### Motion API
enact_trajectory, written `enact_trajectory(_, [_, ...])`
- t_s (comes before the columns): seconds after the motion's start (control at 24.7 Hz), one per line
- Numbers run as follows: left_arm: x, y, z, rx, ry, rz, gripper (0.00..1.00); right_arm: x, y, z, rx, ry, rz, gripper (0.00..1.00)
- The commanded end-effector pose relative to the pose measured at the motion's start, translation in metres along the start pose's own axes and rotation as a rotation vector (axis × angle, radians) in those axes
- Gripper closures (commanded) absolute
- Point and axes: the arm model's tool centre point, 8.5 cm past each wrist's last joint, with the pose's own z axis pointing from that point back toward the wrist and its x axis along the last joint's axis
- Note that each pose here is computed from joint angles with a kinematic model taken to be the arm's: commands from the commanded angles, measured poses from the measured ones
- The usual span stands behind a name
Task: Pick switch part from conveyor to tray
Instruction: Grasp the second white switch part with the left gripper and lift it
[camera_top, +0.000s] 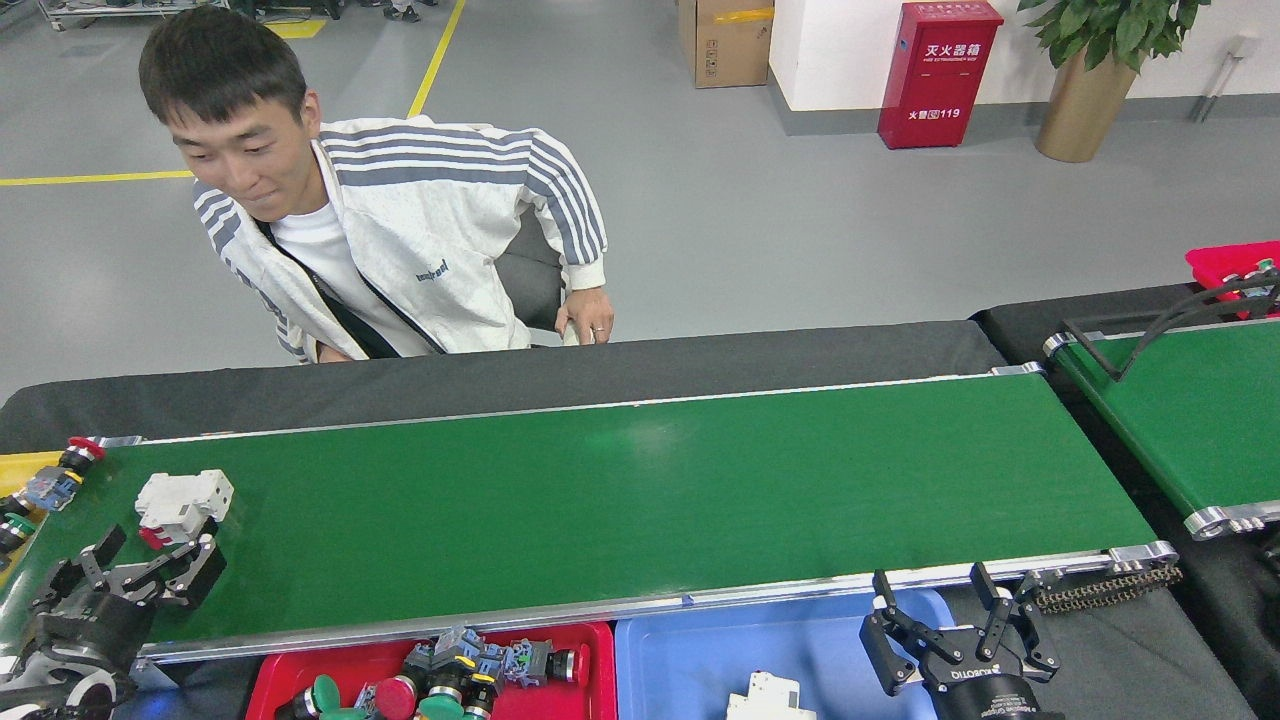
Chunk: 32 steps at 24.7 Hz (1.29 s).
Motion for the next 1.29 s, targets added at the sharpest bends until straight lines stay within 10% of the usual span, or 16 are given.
enact_trajectory(0.0, [-0.007, 0.015, -0.008, 0.023, 0.05, -0.016, 0.37, -0.003, -0.006, -0.001, -0.019, -0.004, 0.009, 0.01])
enact_trajectory(0.12, [-0.006, 0.01, -0.011, 0.013, 0.051, 0.008, 0.71, -0.003, -0.006, -0.001, -0.019, -0.004, 0.01, 0.01])
enact_trajectory(0.28, [-0.006, 0.017, -0.01, 0.098, 0.05, 0.001, 0.87, -0.003, -0.006, -0.001, -0.019, -0.004, 0.01, 0.01])
enact_trajectory(0.69, [0.015, 0.034, -0.009, 0.177, -0.021, -0.029, 0.93, -0.006, -0.007, -0.001, -0.02, -0.002, 0.018, 0.01])
enact_trajectory(1.25, [0.344, 0.045, 0.118, 0.34, -0.892, -0.189, 0.92, -0.014, -0.014, -0.003, -0.038, 0.015, 0.027, 0.01])
